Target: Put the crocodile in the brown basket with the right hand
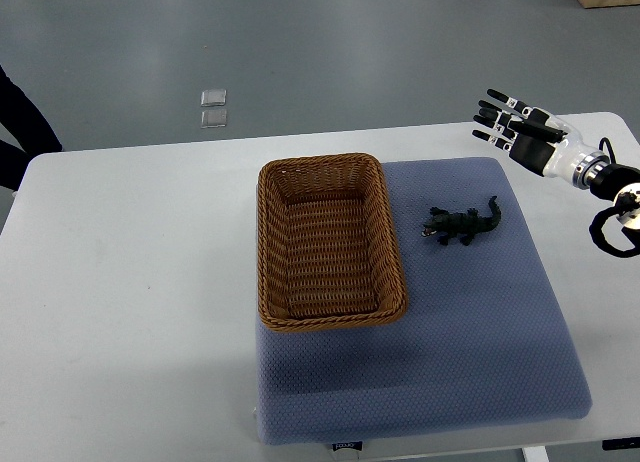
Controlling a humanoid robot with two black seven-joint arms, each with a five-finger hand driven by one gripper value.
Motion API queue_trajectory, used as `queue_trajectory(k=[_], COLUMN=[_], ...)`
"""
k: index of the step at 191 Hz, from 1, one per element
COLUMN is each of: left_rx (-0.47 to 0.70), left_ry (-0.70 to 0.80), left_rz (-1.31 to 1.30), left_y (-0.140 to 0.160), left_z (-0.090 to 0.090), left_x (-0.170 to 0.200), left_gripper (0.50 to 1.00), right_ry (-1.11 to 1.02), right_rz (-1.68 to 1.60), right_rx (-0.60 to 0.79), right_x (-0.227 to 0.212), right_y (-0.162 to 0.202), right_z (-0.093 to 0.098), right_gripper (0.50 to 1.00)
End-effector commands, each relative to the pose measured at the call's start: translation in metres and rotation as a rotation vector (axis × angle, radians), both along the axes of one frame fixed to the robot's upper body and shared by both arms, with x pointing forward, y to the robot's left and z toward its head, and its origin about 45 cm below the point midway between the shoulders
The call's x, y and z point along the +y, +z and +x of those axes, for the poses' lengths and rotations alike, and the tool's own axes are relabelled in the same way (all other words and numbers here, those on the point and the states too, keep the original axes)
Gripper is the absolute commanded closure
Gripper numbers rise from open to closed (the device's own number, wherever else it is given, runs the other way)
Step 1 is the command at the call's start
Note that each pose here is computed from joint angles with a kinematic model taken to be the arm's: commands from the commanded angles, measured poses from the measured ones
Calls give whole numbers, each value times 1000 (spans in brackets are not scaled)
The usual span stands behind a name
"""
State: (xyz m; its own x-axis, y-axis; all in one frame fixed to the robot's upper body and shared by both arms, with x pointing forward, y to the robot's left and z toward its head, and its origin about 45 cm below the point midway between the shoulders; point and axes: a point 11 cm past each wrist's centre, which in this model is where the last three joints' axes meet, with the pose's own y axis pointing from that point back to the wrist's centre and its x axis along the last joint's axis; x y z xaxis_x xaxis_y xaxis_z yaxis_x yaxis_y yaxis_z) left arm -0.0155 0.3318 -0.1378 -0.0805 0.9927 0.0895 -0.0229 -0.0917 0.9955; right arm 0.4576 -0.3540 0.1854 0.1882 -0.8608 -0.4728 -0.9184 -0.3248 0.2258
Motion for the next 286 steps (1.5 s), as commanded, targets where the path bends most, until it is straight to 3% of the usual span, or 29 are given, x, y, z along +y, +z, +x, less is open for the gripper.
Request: queue_trajectory(k=[1,84,176,223,286], left_rx=[0,-1,-1,-1,-1], left_ry=[0,2,2,2,2], left_rz=[3,5,5,5,5], left_y=[0,0,0,0,0], left_z=[0,0,0,0,0], left_x=[0,1,1,1,1], left_gripper=[500,500,500,500,500], right_ry=[4,82,419,654,888], right_rz=[-2,-139,-640,-867,-1348], right_rx=[-4,-32,-316,-442,-513], right_x=[1,1,11,30,35], right_y=[2,6,54,48,22], right_z=[1,1,11,-1,-11], right_gripper=[560,560,560,562,564])
